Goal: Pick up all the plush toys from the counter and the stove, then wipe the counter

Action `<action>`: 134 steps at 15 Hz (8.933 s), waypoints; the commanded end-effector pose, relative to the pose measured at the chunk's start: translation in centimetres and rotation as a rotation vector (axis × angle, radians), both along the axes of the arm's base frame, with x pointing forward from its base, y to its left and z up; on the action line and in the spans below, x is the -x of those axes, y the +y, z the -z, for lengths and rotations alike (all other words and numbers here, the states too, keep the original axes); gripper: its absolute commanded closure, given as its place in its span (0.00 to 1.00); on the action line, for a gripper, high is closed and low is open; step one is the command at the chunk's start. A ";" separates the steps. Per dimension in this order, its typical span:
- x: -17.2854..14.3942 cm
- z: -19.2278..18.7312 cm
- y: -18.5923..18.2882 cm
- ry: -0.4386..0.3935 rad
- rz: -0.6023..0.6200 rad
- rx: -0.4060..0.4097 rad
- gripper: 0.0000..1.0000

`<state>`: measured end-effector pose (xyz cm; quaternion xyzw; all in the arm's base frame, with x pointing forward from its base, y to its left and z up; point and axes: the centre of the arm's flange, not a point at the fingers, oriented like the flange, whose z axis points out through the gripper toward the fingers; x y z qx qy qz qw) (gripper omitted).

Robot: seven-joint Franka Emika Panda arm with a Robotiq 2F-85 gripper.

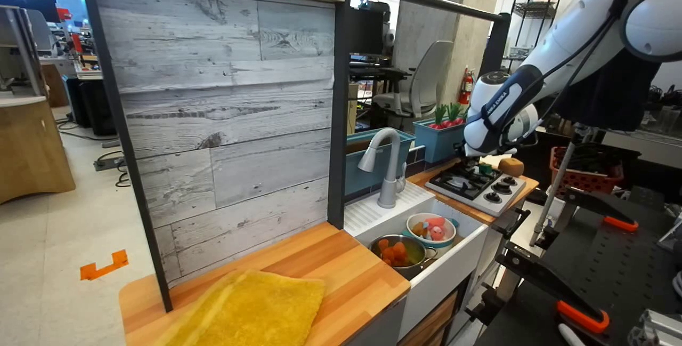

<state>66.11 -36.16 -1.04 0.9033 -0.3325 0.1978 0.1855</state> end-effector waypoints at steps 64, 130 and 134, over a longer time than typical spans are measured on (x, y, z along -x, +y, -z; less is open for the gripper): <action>-1.2 -1.4 -4.5 0.174 0.142 -0.124 0.08; 14.3 -10.5 28.8 0.320 -1.082 -0.023 0.00; 13.0 -16.4 28.5 0.373 -1.208 -0.146 0.00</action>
